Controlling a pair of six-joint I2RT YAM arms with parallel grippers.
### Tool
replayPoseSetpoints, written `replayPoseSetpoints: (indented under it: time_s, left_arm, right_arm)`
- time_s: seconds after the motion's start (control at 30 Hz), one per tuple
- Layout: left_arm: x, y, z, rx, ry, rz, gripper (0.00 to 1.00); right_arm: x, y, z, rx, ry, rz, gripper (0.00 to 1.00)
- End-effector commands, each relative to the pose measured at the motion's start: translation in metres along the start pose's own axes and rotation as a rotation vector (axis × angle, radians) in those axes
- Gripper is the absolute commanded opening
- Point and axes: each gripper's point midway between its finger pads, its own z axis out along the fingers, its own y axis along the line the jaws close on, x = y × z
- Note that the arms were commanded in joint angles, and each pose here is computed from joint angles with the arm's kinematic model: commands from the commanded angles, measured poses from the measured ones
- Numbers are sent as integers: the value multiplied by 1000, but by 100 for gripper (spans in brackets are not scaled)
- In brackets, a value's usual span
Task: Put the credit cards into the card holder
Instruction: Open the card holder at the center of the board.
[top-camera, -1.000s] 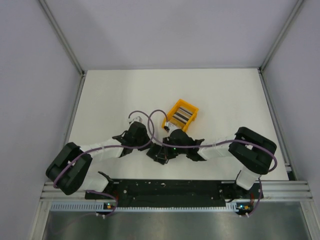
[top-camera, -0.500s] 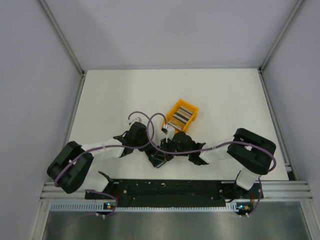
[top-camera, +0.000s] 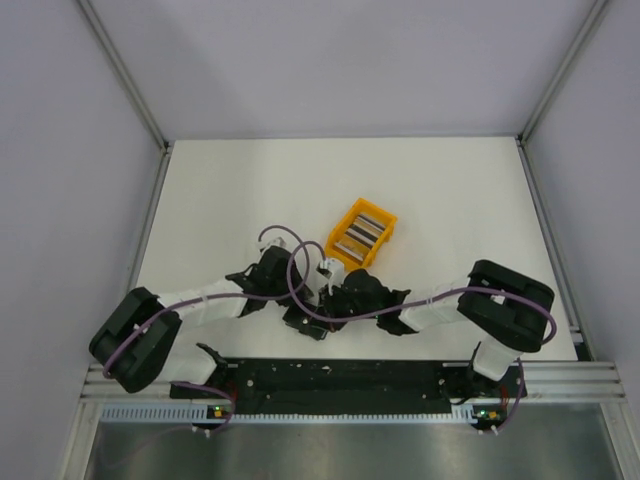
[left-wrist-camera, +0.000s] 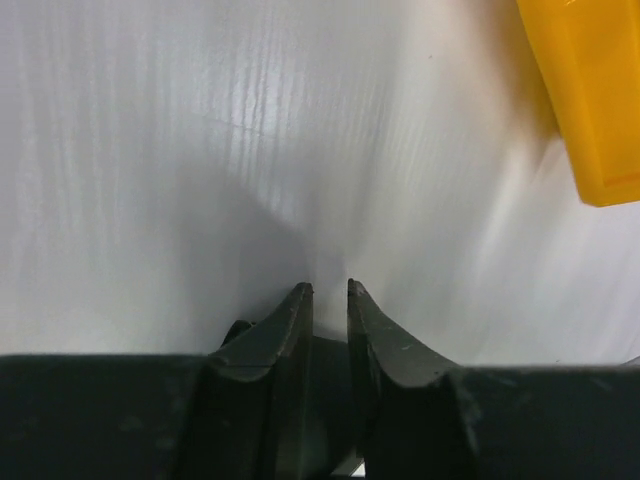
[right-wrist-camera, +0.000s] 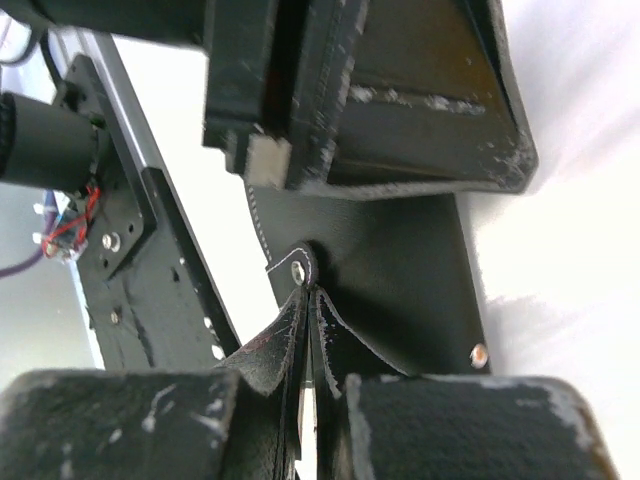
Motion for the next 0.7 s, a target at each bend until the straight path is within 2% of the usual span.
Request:
replayPoseSetpoints:
  time_s: [0.0, 0.07, 0.2, 0.33, 0.53, 0.67]
  left_arm:
    - [22, 60, -15, -213, 62, 81, 32]
    - [22, 52, -17, -170, 66, 103, 36]
    - [33, 39, -19, -69, 115, 119, 37]
    - [32, 16, -26, 55, 104, 148, 37]
    - [17, -22, -49, 211, 40, 208, 34]
    - [11, -30, -57, 234, 11, 215, 26]
  right_arm:
    - [8, -1, -14, -22, 27, -94, 0]
    - [13, -7, -23, -44, 44, -86, 0]
    - [13, -23, -35, -40, 73, -88, 0]
    - [14, -24, -33, -79, 138, -125, 0]
    - [10, -24, -30, -95, 135, -111, 0]
    - [10, -23, -28, -99, 136, -103, 0]
